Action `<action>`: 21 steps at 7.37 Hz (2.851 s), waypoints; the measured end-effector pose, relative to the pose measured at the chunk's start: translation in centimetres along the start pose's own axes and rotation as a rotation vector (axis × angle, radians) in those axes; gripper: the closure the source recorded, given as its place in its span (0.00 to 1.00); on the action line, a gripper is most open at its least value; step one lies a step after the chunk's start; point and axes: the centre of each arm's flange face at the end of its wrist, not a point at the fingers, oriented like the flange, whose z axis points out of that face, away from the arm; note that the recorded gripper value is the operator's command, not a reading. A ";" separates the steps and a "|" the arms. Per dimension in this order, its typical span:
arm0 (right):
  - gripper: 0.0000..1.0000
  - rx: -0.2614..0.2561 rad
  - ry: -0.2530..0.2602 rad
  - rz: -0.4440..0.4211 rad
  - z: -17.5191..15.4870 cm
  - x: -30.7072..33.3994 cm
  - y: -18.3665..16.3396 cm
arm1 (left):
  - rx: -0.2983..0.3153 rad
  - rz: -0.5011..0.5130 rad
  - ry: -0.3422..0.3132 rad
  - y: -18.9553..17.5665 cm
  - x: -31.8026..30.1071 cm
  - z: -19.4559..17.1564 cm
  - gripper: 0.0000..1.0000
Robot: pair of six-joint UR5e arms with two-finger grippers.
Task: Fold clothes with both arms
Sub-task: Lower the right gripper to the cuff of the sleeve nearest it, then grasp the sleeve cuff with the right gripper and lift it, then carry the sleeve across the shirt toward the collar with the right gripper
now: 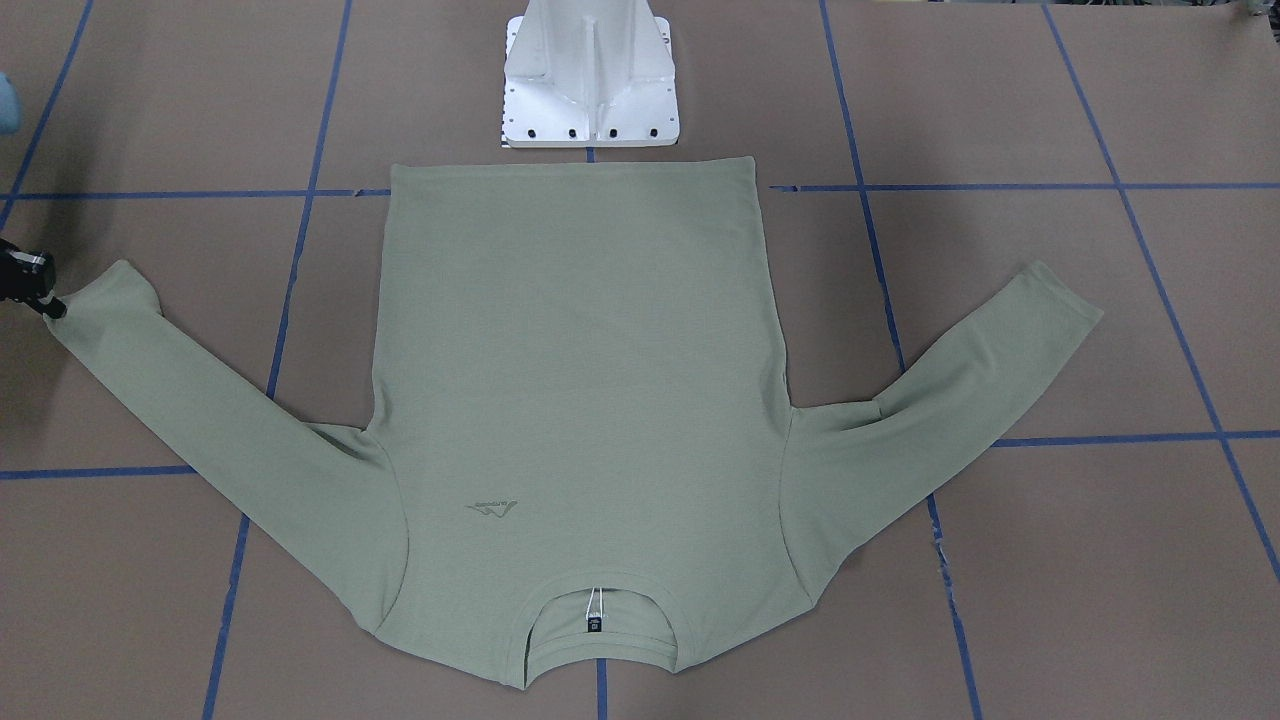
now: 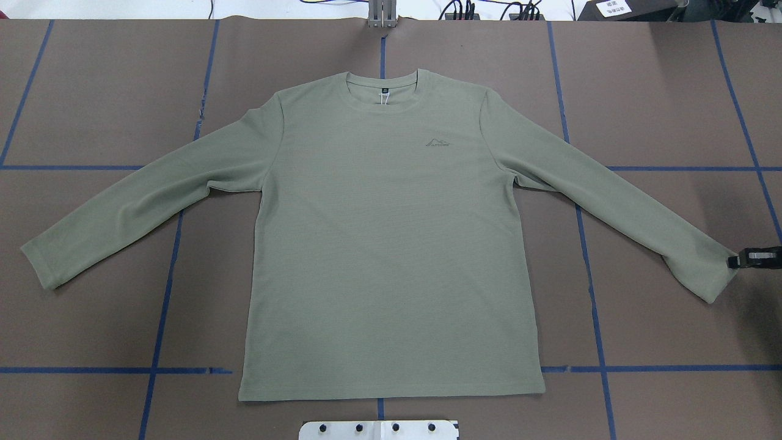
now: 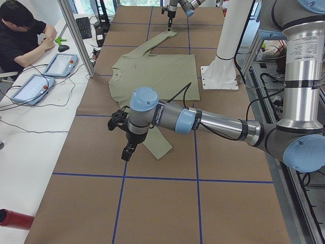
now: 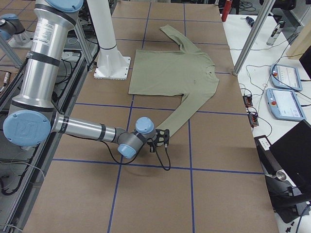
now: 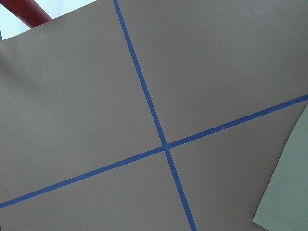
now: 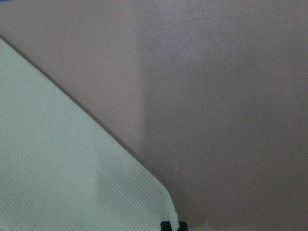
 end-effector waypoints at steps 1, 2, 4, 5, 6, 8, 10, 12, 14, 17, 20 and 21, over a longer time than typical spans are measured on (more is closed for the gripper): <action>1.00 0.001 -0.002 -0.002 -0.3 -0.1 0.1 | 0.000 0.000 0.000 0.0 0.0 0.0 0.00; 1.00 0.004 -0.006 -0.004 -0.5 -0.6 0.0 | 0.000 0.000 0.000 0.0 0.0 0.0 0.00; 1.00 -0.014 0.012 0.009 -2.0 -4.8 -1.5 | -0.001 -0.002 0.000 0.0 0.0 0.0 0.00; 1.00 -0.034 0.050 0.036 -3.9 -9.3 -3.0 | -0.002 -0.002 0.000 0.0 0.0 0.1 0.00; 1.00 -0.046 0.101 0.069 -6.6 -15.5 -5.5 | -0.003 -0.003 0.001 0.0 -0.1 0.2 0.00; 1.00 -0.039 0.229 0.121 -11.8 -28.7 -11.4 | -0.007 -0.006 0.003 0.0 -0.2 0.4 0.00; 1.00 -0.042 0.346 0.155 -16.2 -42.2 -16.1 | -0.008 -0.008 0.003 0.0 -0.3 0.5 0.00; 1.00 -0.003 0.362 0.180 -19.2 -52.5 -20.3 | -0.010 -0.011 0.004 0.0 -0.4 0.6 0.00; 1.00 0.042 0.389 0.175 -20.2 -64.0 -25.2 | -0.011 -0.011 0.003 0.0 -0.4 0.6 0.00; 1.00 0.154 0.367 0.170 -15.5 -77.8 -26.6 | -0.015 -0.015 0.003 0.0 -0.6 0.9 0.00; 1.00 0.221 0.338 0.084 -8.5 -83.2 -21.8 | -0.019 -0.018 0.004 0.0 -0.8 1.1 0.00; 0.88 0.228 0.336 0.061 -6.4 -83.9 -20.7 | -0.020 -0.019 0.004 0.0 -0.9 1.1 0.00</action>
